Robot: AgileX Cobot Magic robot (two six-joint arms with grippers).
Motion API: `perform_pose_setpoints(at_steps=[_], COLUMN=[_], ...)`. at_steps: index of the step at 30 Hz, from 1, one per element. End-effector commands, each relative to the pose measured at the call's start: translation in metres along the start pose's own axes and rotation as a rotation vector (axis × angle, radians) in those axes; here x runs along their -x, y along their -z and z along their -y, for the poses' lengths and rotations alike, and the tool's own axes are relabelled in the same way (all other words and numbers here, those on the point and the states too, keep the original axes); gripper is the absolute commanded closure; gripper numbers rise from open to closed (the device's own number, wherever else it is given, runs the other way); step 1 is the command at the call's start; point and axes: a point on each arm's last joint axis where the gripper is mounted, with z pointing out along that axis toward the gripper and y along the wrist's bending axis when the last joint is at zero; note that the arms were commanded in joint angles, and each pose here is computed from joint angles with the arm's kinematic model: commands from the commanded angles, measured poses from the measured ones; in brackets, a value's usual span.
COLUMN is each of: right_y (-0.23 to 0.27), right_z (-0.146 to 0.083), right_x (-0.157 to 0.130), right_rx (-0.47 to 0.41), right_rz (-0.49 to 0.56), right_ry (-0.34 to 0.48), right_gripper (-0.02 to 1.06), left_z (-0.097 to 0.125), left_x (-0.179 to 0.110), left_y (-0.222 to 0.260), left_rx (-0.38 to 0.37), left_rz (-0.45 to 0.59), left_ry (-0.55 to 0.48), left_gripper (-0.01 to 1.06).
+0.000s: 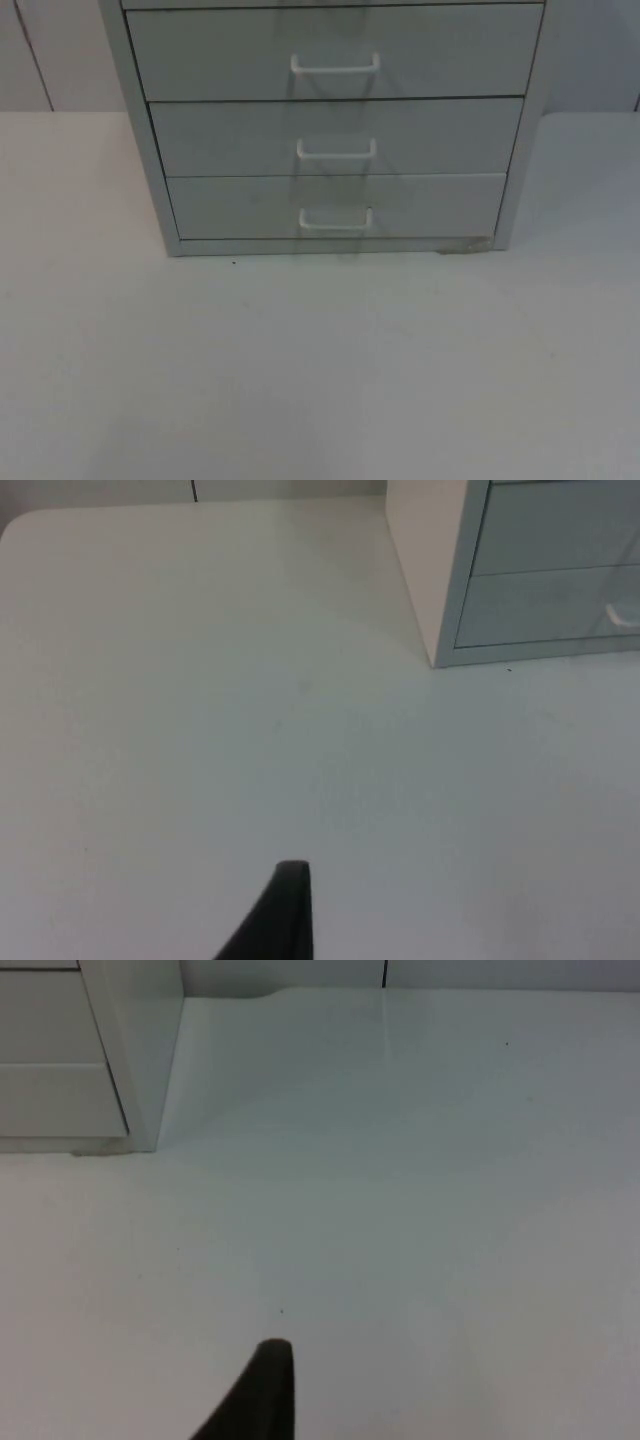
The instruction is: Open the drawer with the left hand, place the block into the drawer with the right hand, then close the drawer with the left hand.
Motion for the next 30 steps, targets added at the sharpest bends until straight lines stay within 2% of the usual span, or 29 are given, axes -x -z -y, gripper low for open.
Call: perform_pose_setpoints(at_steps=[1,8,30], right_y=[-0.0013,-0.0016,-0.0016], right_z=[0.0003,0.0034,0.0022], right_x=[-0.0004,-0.0008,-0.0008], right_rx=[-0.006,-0.04,-0.028], right_rz=[0.009,0.008,0.008], right_ry=[0.006,-0.032,-0.026], right_gripper=[-0.01,-0.01,-0.01], left_z=[0.0011,0.0011,0.0011], left_x=[-0.0002,-0.0002,0.0], left_y=[-0.0008,-0.0008,-0.0008], left_rx=[-0.01,-0.01,-0.01], left_rz=[0.008,0.008,0.01], left_ry=[0.007,0.005,0.005], left_gripper=[0.0,0.0,0.0])
